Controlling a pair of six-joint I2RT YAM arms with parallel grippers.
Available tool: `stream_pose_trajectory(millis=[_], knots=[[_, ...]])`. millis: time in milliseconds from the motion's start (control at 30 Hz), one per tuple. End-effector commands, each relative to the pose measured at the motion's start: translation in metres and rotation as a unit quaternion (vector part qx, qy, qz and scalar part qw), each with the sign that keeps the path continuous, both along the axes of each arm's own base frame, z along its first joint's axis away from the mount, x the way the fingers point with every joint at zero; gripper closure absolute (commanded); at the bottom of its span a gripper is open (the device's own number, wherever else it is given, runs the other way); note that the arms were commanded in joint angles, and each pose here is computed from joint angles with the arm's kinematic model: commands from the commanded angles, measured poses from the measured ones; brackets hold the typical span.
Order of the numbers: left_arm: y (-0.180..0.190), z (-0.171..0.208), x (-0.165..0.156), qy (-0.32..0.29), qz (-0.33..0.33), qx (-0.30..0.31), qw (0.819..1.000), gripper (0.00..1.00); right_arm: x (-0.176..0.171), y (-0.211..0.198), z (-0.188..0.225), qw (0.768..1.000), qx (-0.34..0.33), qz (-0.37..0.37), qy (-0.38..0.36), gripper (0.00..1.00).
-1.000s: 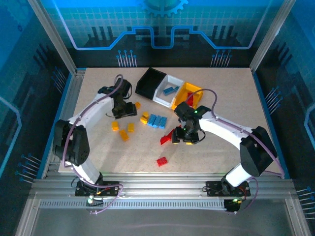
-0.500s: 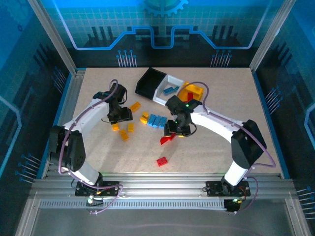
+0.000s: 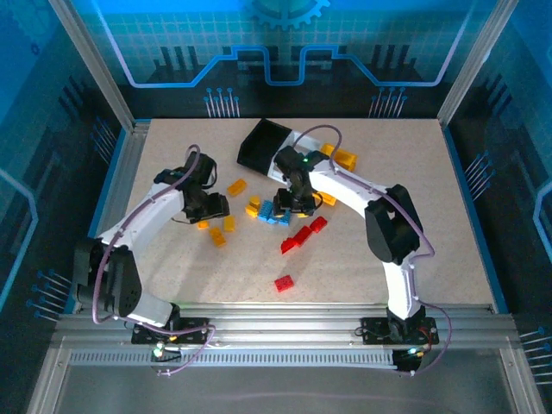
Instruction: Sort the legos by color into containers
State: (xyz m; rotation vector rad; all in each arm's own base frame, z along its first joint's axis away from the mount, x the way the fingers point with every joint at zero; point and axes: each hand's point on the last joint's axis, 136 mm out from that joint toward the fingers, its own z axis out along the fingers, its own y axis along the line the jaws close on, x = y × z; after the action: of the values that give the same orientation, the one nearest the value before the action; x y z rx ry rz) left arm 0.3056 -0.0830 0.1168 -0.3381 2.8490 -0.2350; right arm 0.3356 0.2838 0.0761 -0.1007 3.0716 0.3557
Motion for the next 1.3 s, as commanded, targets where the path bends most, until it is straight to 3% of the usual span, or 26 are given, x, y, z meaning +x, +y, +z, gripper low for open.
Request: stream_pose_trajectory(millis=[0,400,667,1267], knots=[[0.005,0.002,-0.012,0.004,-0.007,-0.005,1.000,0.43,0.006,-0.003,-0.008,1.000,-0.008,0.001,0.019,0.38],[0.012,0.007,-0.017,0.001,-0.011,-0.007,1.000,0.42,0.016,-0.006,-0.035,0.999,-0.018,-0.012,0.039,0.38],[0.015,0.005,-0.015,0.004,-0.010,-0.010,1.000,0.42,0.015,-0.001,-0.044,0.999,-0.019,-0.008,0.046,0.31],[0.017,0.003,-0.021,0.007,-0.004,-0.014,1.000,0.42,0.016,0.001,-0.065,0.997,-0.043,0.008,0.058,0.31]])
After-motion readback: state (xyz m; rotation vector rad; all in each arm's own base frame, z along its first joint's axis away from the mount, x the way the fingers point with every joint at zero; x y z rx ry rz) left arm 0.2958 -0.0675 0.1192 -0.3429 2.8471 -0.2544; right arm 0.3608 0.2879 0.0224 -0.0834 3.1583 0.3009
